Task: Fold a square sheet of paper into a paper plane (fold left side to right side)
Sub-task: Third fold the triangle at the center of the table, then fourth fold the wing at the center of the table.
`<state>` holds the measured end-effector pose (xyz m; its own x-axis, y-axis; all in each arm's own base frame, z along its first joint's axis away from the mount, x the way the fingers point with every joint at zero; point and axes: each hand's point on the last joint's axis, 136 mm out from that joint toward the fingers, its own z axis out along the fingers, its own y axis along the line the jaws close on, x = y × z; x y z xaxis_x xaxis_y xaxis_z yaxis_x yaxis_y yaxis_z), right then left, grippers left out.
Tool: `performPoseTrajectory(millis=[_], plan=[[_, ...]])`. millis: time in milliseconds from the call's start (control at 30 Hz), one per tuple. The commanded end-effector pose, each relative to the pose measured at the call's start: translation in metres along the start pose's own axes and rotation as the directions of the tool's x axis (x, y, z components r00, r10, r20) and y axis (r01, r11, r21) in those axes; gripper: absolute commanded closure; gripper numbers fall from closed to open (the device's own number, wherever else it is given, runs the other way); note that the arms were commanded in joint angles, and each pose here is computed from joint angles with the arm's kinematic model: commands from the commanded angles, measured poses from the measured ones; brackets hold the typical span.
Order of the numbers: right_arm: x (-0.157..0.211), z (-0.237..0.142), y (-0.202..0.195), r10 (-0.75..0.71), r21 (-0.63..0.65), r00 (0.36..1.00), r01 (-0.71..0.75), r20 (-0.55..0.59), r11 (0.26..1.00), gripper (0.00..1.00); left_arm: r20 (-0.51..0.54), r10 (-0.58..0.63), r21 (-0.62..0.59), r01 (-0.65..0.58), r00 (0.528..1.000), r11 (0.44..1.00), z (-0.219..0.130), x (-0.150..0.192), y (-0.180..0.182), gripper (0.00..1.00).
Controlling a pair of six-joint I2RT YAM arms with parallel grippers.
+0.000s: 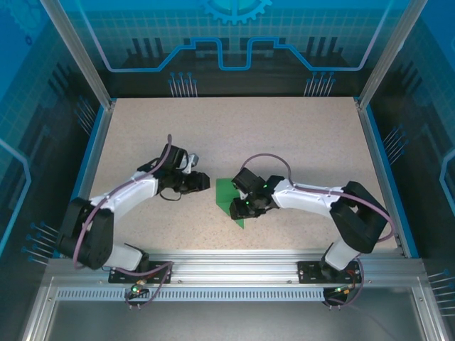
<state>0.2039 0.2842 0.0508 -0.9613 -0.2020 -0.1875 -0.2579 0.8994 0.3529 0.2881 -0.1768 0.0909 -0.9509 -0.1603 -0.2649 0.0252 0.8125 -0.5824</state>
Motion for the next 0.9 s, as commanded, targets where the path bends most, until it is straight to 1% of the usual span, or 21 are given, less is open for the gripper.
performPoseTrajectory(millis=[0,67,133,300,400,633,867], plan=[[-0.018,-0.022,-0.014,-0.106,0.057,0.992,0.102,0.062,0.993,0.53,0.017,-0.099,0.024,0.098,0.995,0.995,-0.005,0.015,0.006,0.46],[-0.026,-0.024,-0.020,-0.146,0.064,0.985,0.140,0.090,0.988,0.48,0.016,-0.142,0.079,0.140,0.990,0.987,-0.003,0.023,0.003,0.42],[-0.033,-0.022,-0.022,-0.180,0.060,0.977,0.174,0.115,0.983,0.45,-0.007,-0.179,0.135,0.179,0.984,0.975,0.001,0.031,0.000,0.39],[-0.039,-0.007,-0.016,-0.234,0.010,0.962,0.235,0.138,0.972,0.46,-0.059,-0.221,0.199,0.228,0.973,0.953,0.014,0.042,-0.003,0.37],[-0.040,0.002,-0.025,-0.225,0.041,0.966,0.222,0.128,0.974,0.48,-0.080,-0.226,0.224,0.238,0.971,0.945,0.021,0.043,-0.008,0.37],[-0.039,0.012,-0.041,-0.194,0.094,0.975,0.184,0.112,0.979,0.57,-0.127,-0.207,0.226,0.232,0.970,0.946,0.041,0.048,-0.018,0.37],[-0.036,0.012,-0.047,-0.188,0.119,0.976,0.176,0.106,0.977,0.60,-0.159,-0.187,0.219,0.219,0.969,0.951,0.053,0.051,-0.026,0.39]])
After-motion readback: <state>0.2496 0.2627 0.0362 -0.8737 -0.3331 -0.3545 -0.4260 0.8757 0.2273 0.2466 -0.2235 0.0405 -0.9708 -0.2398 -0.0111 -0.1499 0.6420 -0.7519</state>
